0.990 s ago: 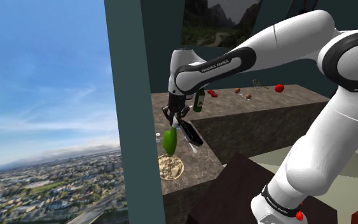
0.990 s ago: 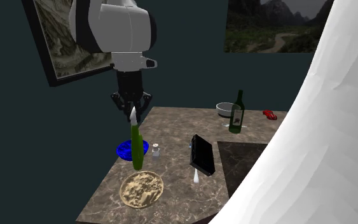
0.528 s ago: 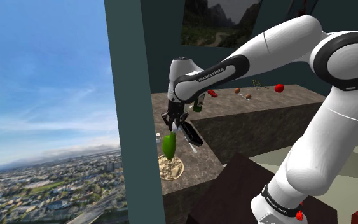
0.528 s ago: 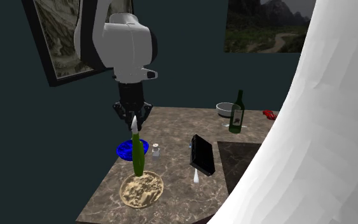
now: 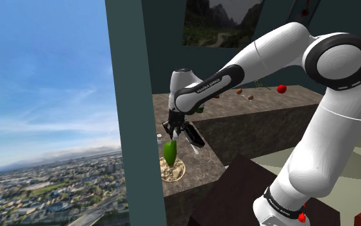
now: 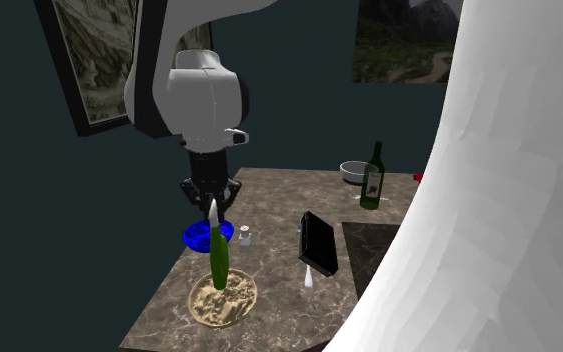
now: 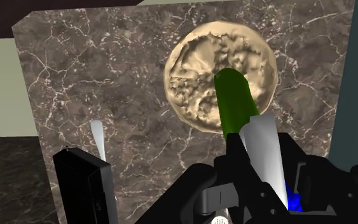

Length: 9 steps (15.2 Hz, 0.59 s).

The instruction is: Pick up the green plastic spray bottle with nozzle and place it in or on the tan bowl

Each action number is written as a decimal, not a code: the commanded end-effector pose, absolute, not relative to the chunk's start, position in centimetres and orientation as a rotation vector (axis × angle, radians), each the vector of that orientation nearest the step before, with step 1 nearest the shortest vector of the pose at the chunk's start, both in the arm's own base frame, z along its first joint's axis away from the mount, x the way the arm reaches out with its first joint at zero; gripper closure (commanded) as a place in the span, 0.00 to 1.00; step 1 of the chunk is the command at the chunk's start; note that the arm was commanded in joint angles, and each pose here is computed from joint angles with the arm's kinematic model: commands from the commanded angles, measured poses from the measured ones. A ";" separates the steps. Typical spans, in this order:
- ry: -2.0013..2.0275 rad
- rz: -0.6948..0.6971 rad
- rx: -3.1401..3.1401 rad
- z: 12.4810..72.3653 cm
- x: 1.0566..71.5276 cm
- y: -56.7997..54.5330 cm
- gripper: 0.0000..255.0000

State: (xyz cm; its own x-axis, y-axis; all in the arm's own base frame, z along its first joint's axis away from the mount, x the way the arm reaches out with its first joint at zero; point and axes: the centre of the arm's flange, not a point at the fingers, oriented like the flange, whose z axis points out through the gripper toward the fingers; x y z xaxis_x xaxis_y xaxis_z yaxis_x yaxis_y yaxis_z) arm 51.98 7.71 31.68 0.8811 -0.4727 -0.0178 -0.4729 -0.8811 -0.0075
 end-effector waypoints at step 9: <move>0.763 0.023 -3.035 30.6 52.1 7.7 0.00</move>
